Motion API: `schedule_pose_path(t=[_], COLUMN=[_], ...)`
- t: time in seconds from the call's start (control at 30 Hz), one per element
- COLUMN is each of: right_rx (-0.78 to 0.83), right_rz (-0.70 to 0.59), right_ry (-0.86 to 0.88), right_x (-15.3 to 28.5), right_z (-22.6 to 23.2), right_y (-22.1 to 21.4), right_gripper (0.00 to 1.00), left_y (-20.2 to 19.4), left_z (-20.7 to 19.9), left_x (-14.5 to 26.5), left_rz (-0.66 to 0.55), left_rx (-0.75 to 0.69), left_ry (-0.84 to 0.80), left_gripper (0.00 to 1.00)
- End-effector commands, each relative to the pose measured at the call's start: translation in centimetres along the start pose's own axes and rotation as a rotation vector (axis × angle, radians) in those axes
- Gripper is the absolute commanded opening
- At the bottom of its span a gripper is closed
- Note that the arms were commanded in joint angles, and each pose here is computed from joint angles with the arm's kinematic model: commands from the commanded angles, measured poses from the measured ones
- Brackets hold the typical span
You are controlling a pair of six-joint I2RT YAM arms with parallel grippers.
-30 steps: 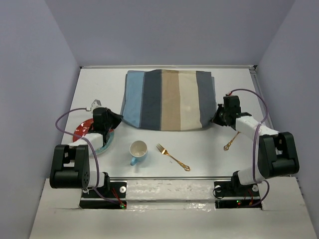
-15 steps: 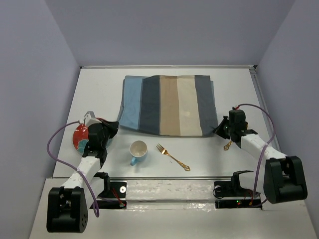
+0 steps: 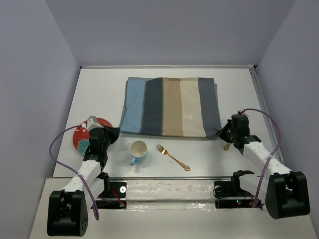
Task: Set the dinner table for one person
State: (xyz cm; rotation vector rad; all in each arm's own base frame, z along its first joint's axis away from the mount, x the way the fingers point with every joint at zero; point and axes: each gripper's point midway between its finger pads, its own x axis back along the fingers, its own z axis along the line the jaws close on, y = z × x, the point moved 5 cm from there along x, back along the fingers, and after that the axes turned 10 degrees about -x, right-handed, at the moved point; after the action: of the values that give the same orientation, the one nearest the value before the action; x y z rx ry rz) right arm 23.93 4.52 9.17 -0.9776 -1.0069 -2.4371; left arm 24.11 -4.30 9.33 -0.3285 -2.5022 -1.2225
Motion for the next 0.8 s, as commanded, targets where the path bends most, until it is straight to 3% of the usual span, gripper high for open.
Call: schedule_pose_path(t=[0.0, 0.13, 0.2, 0.27, 0.37, 0.43, 0.57, 0.6, 0.7, 0.73, 0.77], right_rx=[-0.017, -0.007, 0.007, 0.022, 0.035, 0.045, 0.107, 0.114, 0.130, 0.134, 0.148], right_rz=[-0.045, -0.064, -0.069, -0.066, -0.076, -0.089, -0.099, -0.105, -0.119, -0.122, -0.121], right_ry=[-0.039, -0.015, -0.012, -0.002, 0.010, 0.022, 0.049, 0.046, 0.043, 0.052, 0.063], right_x=[-0.2, 0.0, 0.1, 0.2, 0.3, 0.4, 0.3, -0.1, -0.8, -1.5, -1.9], right_z=[-0.3, 0.6, 0.7, 1.0, 1.7, 2.2, 4.0, 4.7, 6.0, 7.1, 7.8], right_y=[0.9, 1.7, 1.9, 2.1, 2.7, 3.3, 4.9, 5.7, 7.1, 8.0, 8.5], right_gripper=[0.06, 0.14, 0.23, 0.45, 0.56, 0.57, 0.58, 0.58, 0.44, 0.32, 0.26], left_y=[0.6, 1.1, 1.1, 1.2, 1.5, 1.6, 3.7, 5.5, 8.4, 9.1, 9.4], left_z=[-0.3, -1.0, -1.4, -1.7, -2.5, -3.3, -5.4, -6.7, -9.6, -10.4, -11.3], left_x=[0.3, 0.7, 1.0, 1.3, 1.8, 2.0, 2.8, 3.4, 5.1, 5.8, 6.3], left_rz=[-0.044, -0.066, -0.060, -0.057, -0.049, -0.044, -0.094, -0.154, -0.239, -0.262, -0.265], left_rx=[-0.025, -0.023, -0.020, -0.018, -0.024, -0.025, -0.058, -0.094, -0.156, -0.166, -0.178], left_ry=[-0.031, -0.069, -0.098, -0.108, -0.125, -0.150, -0.184, -0.205, -0.261, -0.284, -0.310], left_gripper=[0.07, 0.19, 0.29, 0.33, 0.44, 0.53, 0.61, 0.64, 0.64, 0.64, 0.64])
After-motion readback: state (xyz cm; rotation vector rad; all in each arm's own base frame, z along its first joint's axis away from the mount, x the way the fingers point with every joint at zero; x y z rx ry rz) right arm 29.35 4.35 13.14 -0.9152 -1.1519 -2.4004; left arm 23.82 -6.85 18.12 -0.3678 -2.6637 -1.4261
